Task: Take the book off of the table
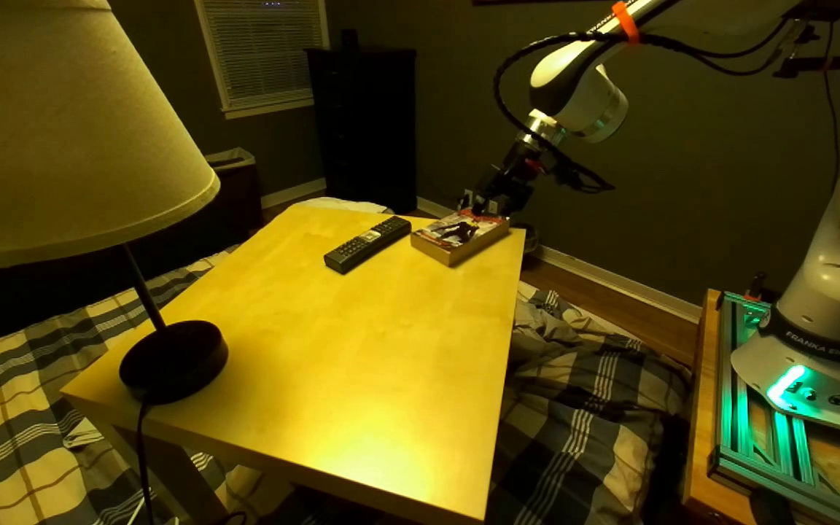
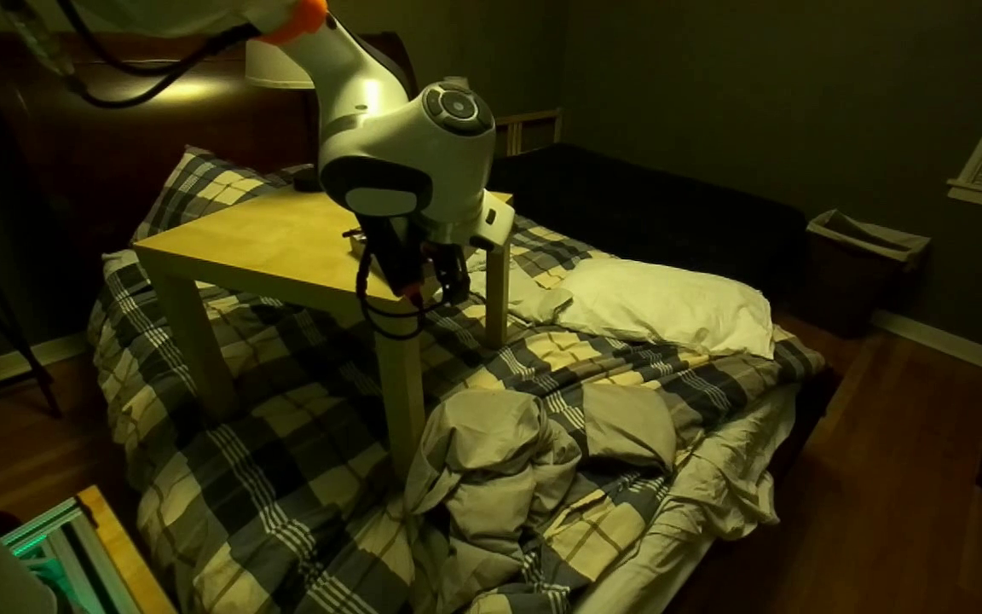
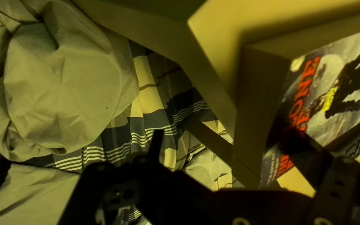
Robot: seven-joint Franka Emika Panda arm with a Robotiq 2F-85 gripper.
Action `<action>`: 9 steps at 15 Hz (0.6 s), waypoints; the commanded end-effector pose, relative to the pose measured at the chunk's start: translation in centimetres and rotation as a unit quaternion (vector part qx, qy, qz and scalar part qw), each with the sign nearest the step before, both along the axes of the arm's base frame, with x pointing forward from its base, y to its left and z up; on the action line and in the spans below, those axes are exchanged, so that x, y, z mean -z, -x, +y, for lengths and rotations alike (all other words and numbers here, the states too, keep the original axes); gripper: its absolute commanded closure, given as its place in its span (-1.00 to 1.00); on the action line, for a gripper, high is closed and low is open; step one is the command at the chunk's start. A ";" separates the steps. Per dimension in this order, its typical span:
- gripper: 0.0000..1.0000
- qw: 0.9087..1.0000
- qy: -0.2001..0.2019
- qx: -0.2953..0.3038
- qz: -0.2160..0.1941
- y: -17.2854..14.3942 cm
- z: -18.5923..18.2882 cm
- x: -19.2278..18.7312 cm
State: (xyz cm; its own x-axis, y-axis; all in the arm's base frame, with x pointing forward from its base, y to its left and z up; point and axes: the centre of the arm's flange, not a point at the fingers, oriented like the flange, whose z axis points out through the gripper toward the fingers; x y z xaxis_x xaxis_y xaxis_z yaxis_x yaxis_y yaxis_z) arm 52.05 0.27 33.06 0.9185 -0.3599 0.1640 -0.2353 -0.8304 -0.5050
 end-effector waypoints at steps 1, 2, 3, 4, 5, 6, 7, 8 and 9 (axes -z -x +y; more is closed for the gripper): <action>-1.00 1.000 0.016 0.007 0.009 1.7 -1.9 0.9; -1.00 1.000 0.004 0.007 0.003 1.8 -2.0 0.9; -0.66 1.000 -0.005 0.007 -0.001 1.9 -2.0 0.9; -0.49 1.000 -0.006 0.007 0.000 1.9 -1.9 1.0; -0.76 1.000 -0.005 0.006 0.000 1.8 -1.7 1.1; -0.51 1.000 -0.008 0.005 -0.001 1.7 -1.5 1.0; -0.42 1.000 -0.010 0.005 -0.001 1.7 -1.4 1.1; -0.16 1.000 -0.011 0.006 -0.001 1.6 -1.2 1.1; -0.24 1.000 -0.014 0.005 -0.002 1.6 -1.0 0.9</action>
